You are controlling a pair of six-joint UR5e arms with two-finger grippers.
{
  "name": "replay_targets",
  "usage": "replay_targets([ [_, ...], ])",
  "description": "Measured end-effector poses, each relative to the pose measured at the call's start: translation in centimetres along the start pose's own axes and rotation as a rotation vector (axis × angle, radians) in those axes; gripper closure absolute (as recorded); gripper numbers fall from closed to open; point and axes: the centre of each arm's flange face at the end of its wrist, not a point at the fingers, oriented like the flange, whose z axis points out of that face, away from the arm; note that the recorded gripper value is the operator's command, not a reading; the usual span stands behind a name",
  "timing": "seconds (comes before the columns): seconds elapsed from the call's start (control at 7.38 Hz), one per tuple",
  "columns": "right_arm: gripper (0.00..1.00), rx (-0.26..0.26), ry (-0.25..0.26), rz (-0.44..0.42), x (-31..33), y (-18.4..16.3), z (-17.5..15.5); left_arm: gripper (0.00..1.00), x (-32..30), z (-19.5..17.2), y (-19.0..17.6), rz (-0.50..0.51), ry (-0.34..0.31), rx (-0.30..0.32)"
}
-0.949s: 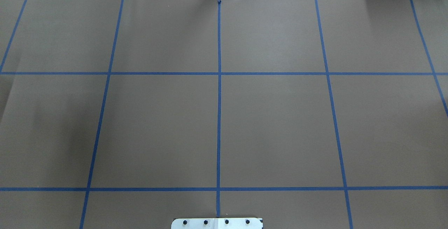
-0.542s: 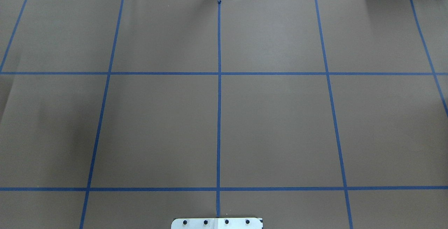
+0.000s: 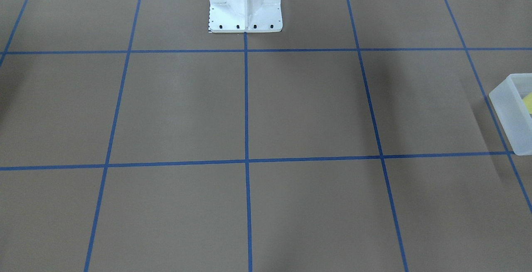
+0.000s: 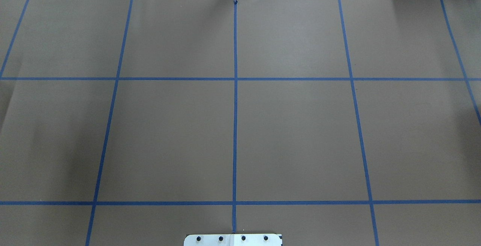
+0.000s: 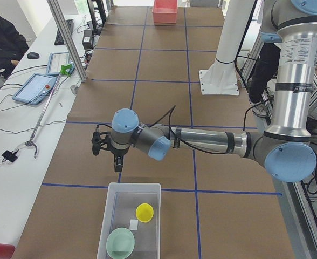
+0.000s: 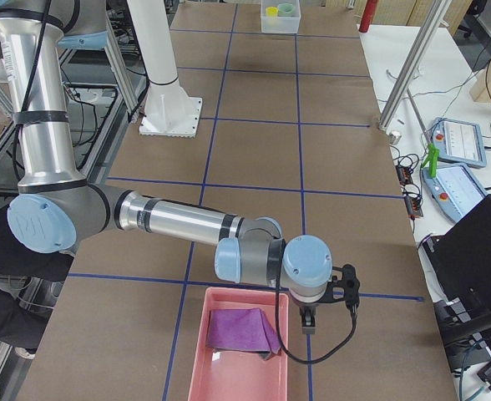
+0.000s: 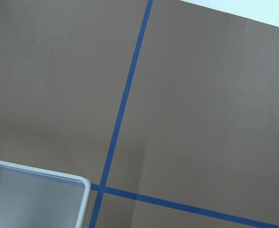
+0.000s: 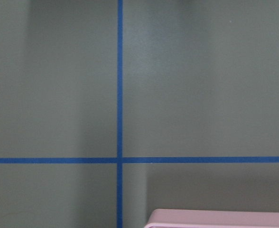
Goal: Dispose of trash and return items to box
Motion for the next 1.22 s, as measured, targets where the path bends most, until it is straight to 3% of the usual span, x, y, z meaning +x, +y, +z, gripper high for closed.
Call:
replay_targets([
  [0.27, 0.00, -0.001, -0.015, 0.035, -4.5, 2.0, -0.1, 0.01, -2.7, 0.6, 2.7, 0.051, -0.006, 0.009],
  [0.68, 0.00, -0.033, -0.011, 0.048, -5.7, 4.9, 1.2, 0.01, -3.7, -0.2, 3.6, 0.029, -0.033, -0.001],
  [1.22, 0.00, -0.090, 0.058, 0.036, -4.7, 7.4, 4.0, 0.01, -3.1, -1.6, 3.3, 0.183, -0.080, -0.033],
])
